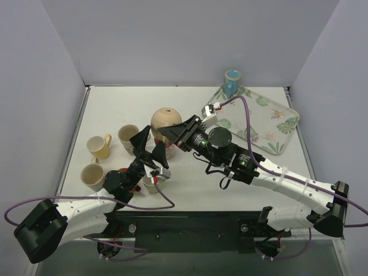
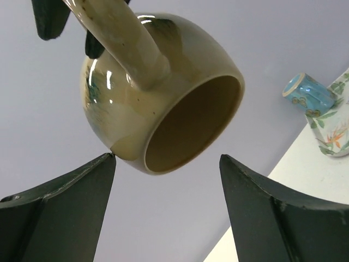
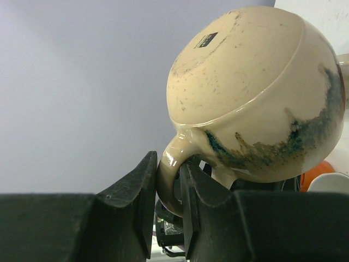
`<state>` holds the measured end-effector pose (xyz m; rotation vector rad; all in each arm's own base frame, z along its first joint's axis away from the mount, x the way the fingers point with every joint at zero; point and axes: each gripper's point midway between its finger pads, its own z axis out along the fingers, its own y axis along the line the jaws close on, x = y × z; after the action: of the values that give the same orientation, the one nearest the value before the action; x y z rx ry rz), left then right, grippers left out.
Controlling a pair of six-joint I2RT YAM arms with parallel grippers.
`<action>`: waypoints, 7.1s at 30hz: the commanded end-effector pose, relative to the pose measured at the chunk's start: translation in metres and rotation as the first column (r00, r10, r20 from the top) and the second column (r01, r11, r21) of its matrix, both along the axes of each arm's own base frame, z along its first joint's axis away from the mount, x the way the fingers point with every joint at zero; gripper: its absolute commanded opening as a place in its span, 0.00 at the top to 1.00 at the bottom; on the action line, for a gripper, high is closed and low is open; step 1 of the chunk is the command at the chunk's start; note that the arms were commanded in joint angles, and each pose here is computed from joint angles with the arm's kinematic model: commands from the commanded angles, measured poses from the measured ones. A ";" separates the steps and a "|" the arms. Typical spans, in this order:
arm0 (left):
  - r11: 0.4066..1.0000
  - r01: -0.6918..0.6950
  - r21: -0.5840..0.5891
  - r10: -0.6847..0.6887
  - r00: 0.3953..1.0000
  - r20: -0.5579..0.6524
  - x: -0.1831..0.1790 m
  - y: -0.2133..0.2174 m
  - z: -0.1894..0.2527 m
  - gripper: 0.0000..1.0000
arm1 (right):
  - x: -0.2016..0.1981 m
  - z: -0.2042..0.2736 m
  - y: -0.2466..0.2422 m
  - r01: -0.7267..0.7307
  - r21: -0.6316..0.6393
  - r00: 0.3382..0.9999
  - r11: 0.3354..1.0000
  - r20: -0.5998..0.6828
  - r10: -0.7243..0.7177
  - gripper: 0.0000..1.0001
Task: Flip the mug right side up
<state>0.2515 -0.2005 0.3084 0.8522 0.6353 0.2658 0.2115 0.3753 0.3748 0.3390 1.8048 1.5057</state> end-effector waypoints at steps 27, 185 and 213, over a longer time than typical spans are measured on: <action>0.962 -0.009 -0.273 0.108 0.930 0.353 -0.056 0.057 0.101 0.87 | 0.007 0.002 0.027 -0.013 0.382 0.991 0.924 -0.120 0.064 1.00; 0.987 0.069 0.142 0.145 -0.032 -0.989 0.111 0.040 -0.024 0.13 | 0.474 -0.246 -0.325 0.513 -0.858 0.712 0.008 0.420 -0.562 0.39; 0.927 0.245 0.283 0.265 0.105 -0.959 0.103 -0.035 -0.046 0.11 | 0.367 -0.128 -0.312 0.661 -0.490 0.723 0.568 0.216 -0.656 1.00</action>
<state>0.3511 -0.2058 0.2609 1.2877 2.1235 -0.4019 0.5840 0.0480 0.1433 0.5609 1.9884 0.1349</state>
